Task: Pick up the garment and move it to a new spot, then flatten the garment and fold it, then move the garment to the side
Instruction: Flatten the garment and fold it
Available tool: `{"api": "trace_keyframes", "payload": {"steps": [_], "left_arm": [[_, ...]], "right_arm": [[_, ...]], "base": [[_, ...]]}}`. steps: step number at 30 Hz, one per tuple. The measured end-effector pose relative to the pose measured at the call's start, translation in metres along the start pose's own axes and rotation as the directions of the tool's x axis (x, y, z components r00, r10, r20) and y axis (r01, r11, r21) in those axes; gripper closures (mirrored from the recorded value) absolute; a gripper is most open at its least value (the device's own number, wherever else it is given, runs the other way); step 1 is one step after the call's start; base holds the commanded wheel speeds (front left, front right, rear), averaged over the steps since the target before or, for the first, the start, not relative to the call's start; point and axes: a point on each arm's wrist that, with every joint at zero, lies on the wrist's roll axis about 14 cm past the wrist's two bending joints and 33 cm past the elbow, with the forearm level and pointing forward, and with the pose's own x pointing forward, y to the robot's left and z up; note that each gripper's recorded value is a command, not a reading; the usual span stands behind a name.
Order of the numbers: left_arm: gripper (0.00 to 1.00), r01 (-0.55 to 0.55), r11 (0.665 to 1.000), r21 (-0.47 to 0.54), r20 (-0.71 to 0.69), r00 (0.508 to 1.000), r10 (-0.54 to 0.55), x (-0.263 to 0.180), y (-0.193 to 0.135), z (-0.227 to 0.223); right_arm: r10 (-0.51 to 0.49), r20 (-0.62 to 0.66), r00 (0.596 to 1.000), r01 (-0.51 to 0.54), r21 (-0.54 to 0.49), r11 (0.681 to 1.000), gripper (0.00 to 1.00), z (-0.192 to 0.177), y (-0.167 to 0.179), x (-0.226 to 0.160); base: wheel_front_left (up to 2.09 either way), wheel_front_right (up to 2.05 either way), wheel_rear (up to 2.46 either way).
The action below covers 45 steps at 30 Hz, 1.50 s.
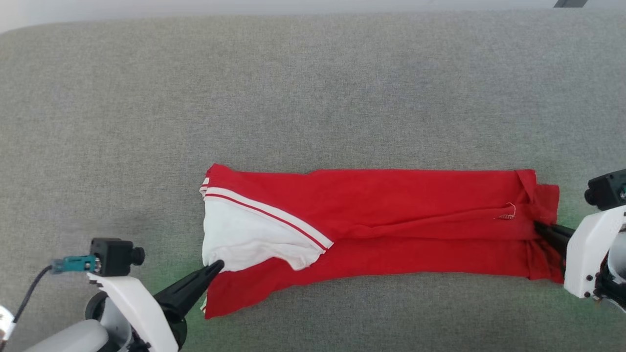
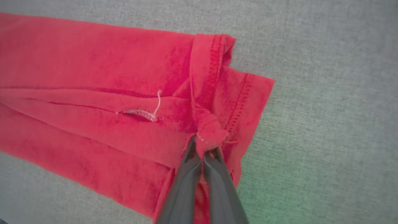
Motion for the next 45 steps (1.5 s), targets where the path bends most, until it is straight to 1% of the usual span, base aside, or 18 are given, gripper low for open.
{"api": "trace_keyframes", "payload": {"steps": [5,6,7,8,9,10,11,12,13,14,19,22,27,34,42,43,44,45], "left_arm": [[1.0,-0.005,1.0,-0.012,0.005,1.0,0.005,0.011,0.002,-0.008],[1.0,-0.001,1.0,-0.013,0.01,1.0,0.001,0.013,0.0,-0.008],[1.0,0.0,1.0,-0.008,0.012,1.0,0.0,0.013,0.001,-0.008],[1.0,-0.003,1.0,0.002,0.012,1.0,0.003,0.013,0.002,-0.008],[0.94,-0.007,1.0,0.01,0.019,1.0,0.007,0.013,0.003,-0.007],[0.69,-0.011,1.0,0.02,0.026,1.0,0.01,0.013,0.004,-0.006],[0.57,-0.009,0.999,0.037,0.034,0.999,0.008,0.012,0.003,-0.005],[0.37,-0.01,0.999,0.048,0.043,0.999,0.008,0.011,0.003,-0.003],[0.02,-0.015,0.998,0.055,0.06,0.998,0.012,0.011,0.003,0.0],[0.0,-0.017,0.998,0.055,0.079,0.997,0.013,0.009,0.003,0.004],[0.0,-0.058,0.998,0.039,0.185,0.981,0.05,0.001,0.003,0.018],[0.0,-0.106,0.994,0.031,0.283,0.955,0.093,-0.005,0.007,0.031],[0.0,-0.206,0.978,-0.024,0.371,0.907,0.2,-0.021,0.024,0.02],[0.0,-0.355,0.935,0.011,0.467,0.829,0.309,-0.048,0.044,0.017],[0.0,-0.482,0.865,0.142,0.567,0.756,0.328,-0.071,0.039,0.026],[0.0,-0.496,0.856,0.145,0.585,0.741,0.33,-0.074,0.037,0.029],[0.0,-0.506,0.849,0.155,0.598,0.732,0.327,-0.076,0.035,0.031],[0.0,-0.517,0.837,0.177,0.606,0.727,0.321,-0.078,0.033,0.033]], "right_arm": [[-0.012,0.012,1.0,0.011,0.036,0.999,1.0,-0.002,-0.002,0.005],[-0.012,0.02,1.0,0.011,0.043,0.999,0.7,-0.001,-0.002,0.005],[-0.012,0.026,1.0,0.011,0.046,0.999,0.48,0.0,-0.002,0.005],[-0.013,0.031,0.999,0.011,0.047,0.999,0.03,0.001,-0.002,0.004],[-0.014,0.038,0.999,0.012,0.048,0.999,0.0,0.002,-0.002,0.003],[-0.015,0.048,0.999,0.013,0.05,0.999,0.0,0.005,-0.003,0.001],[-0.018,0.059,0.998,0.015,0.055,0.998,0.0,0.008,-0.004,-0.002],[-0.019,0.069,0.997,0.015,0.06,0.998,0.0,0.01,-0.006,-0.004],[-0.023,0.08,0.997,0.017,0.069,0.997,0.0,0.013,-0.008,-0.007],[-0.026,0.088,0.996,0.019,0.078,0.997,0.0,0.015,-0.01,-0.01],[-0.054,0.093,0.994,0.042,0.126,0.991,0.0,0.016,-0.023,-0.016],[-0.05,0.057,0.997,0.039,0.179,0.983,0.0,0.007,-0.024,-0.009],[-0.023,0.006,1.0,0.021,0.221,0.975,0.0,-0.002,-0.014,0.006],[0.002,-0.038,0.999,0.007,0.232,0.973,0.0,0.0,-0.007,0.02],[0.025,-0.1,0.995,-0.003,0.216,0.976,0.0,-0.005,0.005,0.026],[0.028,-0.105,0.994,-0.004,0.214,0.977,0.06,-0.005,0.006,0.026],[0.028,-0.109,0.994,-0.005,0.212,0.977,0.31,-0.005,0.007,0.026],[0.028,-0.112,0.993,-0.004,0.21,0.978,0.31,-0.006,0.008,0.026]], "base": [[0.0,0.0,0.0],[0.0,0.0,0.0],[0.0,0.0,0.0],[0.0,0.0,0.0],[0.0,0.0,0.0],[0.0,0.0,0.0],[0.0,0.0,0.0],[0.0,0.0,0.0],[0.0,0.0,0.0],[0.0,0.0,0.0],[0.0,0.0,0.0],[0.0,0.0,0.0],[0.0,0.0,0.0],[0.0,0.0,0.0],[0.0,0.0,0.0],[0.0,0.0,0.0],[0.0,0.0,0.0],[0.0,0.0,0.0]]}}
